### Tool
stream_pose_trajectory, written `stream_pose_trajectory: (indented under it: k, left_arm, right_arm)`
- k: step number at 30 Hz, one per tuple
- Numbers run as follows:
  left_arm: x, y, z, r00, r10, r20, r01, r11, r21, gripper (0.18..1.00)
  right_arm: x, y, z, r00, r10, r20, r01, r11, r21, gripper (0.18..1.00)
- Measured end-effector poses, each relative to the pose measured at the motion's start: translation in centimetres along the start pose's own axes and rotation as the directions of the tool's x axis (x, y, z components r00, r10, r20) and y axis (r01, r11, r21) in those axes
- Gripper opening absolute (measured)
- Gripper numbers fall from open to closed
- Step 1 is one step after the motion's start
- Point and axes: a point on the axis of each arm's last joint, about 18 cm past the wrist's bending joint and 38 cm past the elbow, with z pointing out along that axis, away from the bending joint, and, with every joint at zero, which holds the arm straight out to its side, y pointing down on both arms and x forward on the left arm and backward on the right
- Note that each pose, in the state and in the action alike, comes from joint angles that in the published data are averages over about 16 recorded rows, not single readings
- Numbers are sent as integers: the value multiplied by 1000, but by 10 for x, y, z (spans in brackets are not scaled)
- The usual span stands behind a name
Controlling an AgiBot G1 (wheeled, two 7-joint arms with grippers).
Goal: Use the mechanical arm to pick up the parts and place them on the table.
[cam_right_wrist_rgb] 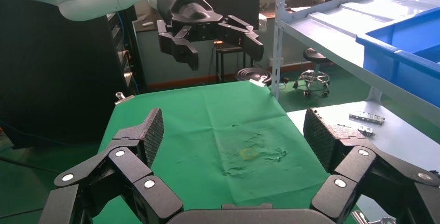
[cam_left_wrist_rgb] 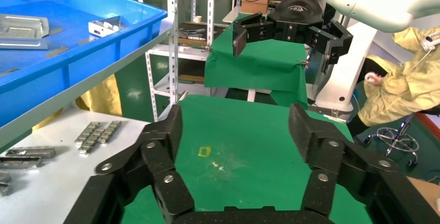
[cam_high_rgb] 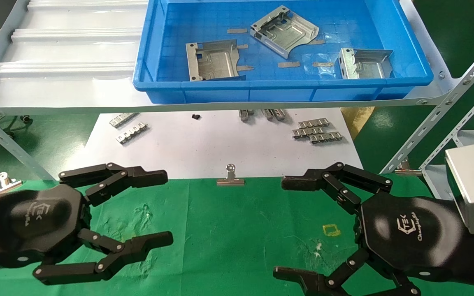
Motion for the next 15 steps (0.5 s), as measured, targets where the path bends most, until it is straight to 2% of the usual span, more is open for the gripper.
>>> stream_pose_trajectory:
  k: [8, 15]
  left_arm:
    - [0, 0, 0, 1000, 0, 0, 0, 1000, 0, 657]
    - [0, 0, 0, 1000, 0, 0, 0, 1000, 0, 490]
  right_arm:
    - [0, 0, 0, 1000, 0, 0, 0, 1000, 0, 1001]
    - [0, 0, 0, 1000, 0, 0, 0, 1000, 0, 1001]
